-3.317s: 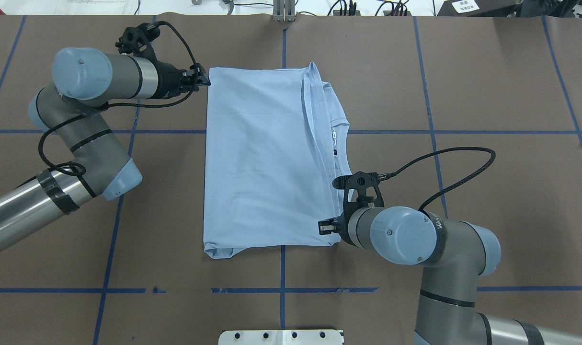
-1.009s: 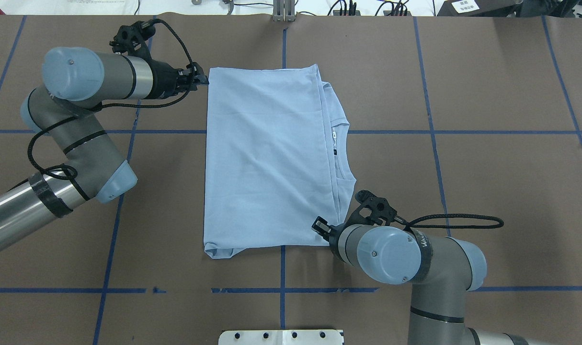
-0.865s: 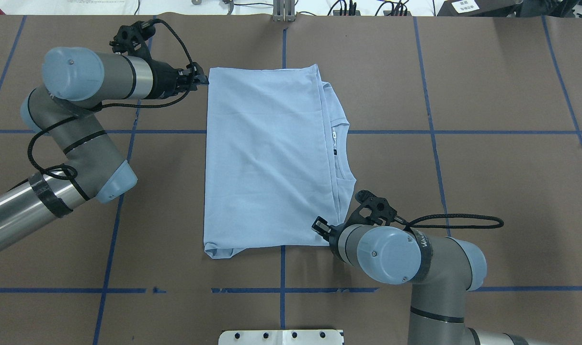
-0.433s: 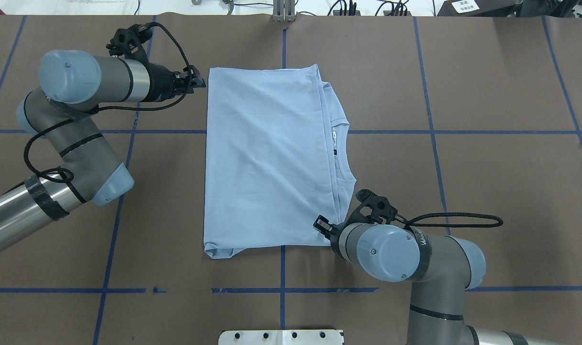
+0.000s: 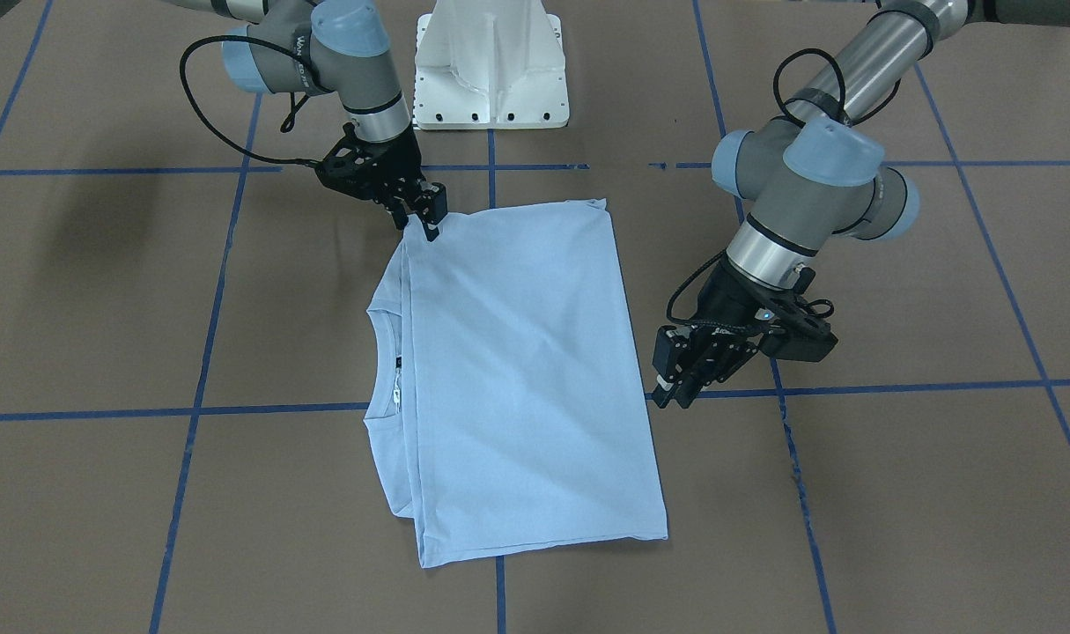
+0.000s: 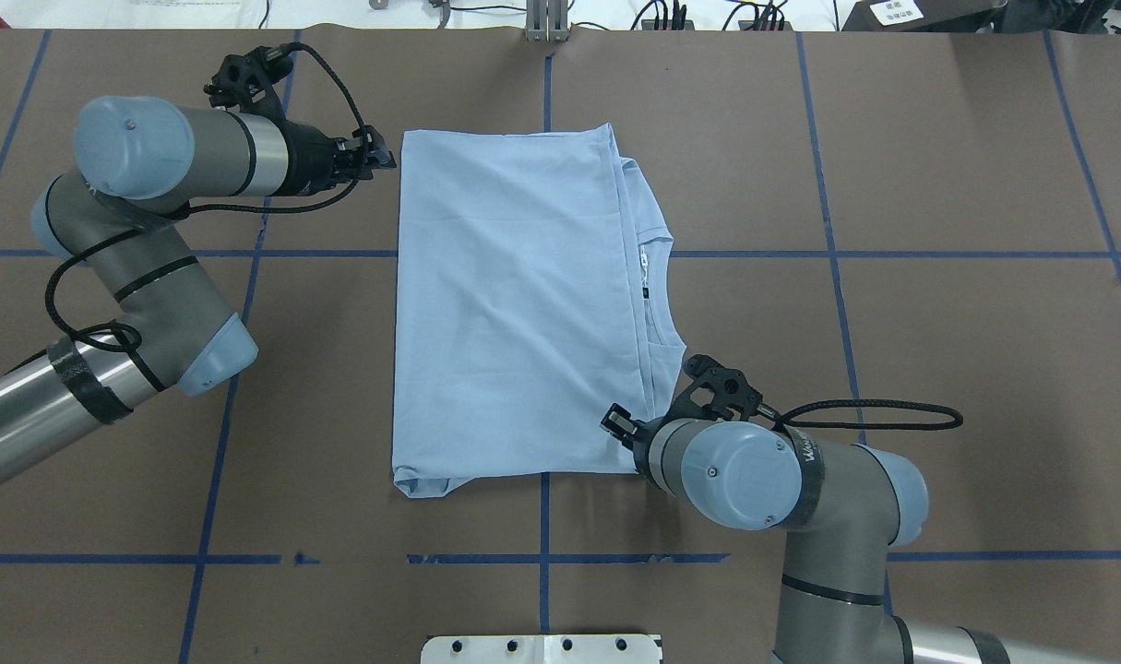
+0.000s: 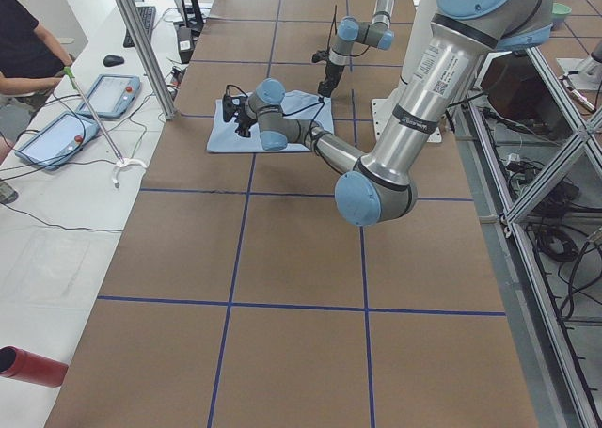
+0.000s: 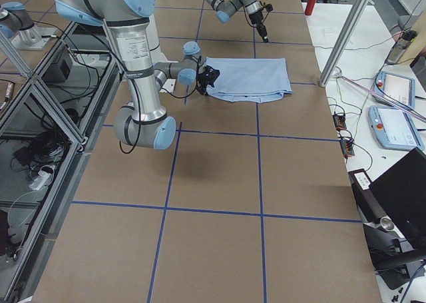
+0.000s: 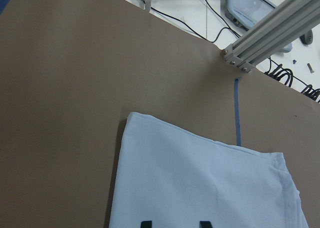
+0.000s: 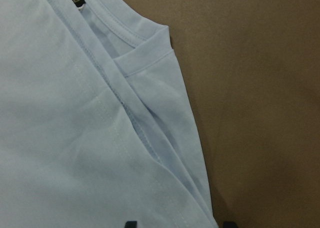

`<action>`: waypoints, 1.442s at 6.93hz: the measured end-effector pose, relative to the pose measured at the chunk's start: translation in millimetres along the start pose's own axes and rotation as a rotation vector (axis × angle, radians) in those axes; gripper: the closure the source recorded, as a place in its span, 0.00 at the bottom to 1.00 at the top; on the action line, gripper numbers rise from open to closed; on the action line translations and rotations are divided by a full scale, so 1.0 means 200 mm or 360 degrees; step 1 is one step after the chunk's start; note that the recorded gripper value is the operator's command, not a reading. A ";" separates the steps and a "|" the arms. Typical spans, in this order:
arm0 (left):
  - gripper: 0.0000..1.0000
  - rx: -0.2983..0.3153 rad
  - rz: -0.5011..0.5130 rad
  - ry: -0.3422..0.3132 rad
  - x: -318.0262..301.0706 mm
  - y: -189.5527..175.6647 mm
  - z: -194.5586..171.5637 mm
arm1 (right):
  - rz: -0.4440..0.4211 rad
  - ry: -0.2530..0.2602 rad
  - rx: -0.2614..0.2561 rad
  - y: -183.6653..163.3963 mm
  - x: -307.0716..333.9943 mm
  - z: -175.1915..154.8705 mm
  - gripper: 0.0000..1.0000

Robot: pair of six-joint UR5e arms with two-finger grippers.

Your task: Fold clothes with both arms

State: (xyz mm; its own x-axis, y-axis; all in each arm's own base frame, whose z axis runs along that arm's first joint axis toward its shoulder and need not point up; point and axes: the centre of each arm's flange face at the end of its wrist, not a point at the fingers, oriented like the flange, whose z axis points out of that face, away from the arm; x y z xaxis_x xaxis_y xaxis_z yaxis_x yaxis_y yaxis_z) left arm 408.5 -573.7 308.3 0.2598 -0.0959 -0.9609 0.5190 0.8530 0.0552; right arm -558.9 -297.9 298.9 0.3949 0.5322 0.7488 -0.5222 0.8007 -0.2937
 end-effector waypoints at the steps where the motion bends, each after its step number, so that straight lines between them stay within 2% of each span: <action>1: 0.58 0.0000 0.0000 0.0000 0.00 0.00 0.00 | 0.0003 -0.0002 0.0001 0.00 -0.01 0.01 0.99; 7: 0.57 0.0001 -0.0002 0.0005 0.00 0.00 -0.01 | -0.0013 -0.0004 -0.0017 0.01 -0.02 -0.01 1.00; 10: 0.56 -0.0027 -0.0162 0.0039 0.01 0.09 -0.10 | -0.0005 -0.0043 -0.0032 0.01 -0.04 -0.10 1.00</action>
State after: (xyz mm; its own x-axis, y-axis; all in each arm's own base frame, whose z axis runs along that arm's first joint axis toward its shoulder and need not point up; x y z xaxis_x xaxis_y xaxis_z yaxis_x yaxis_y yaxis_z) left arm 402.4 -549.5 302.4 0.1862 -0.1699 -0.9677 0.5277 0.8481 -0.0473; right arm -547.9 -295.7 280.4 0.3761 0.5222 0.7654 -0.5055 0.8079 -0.3028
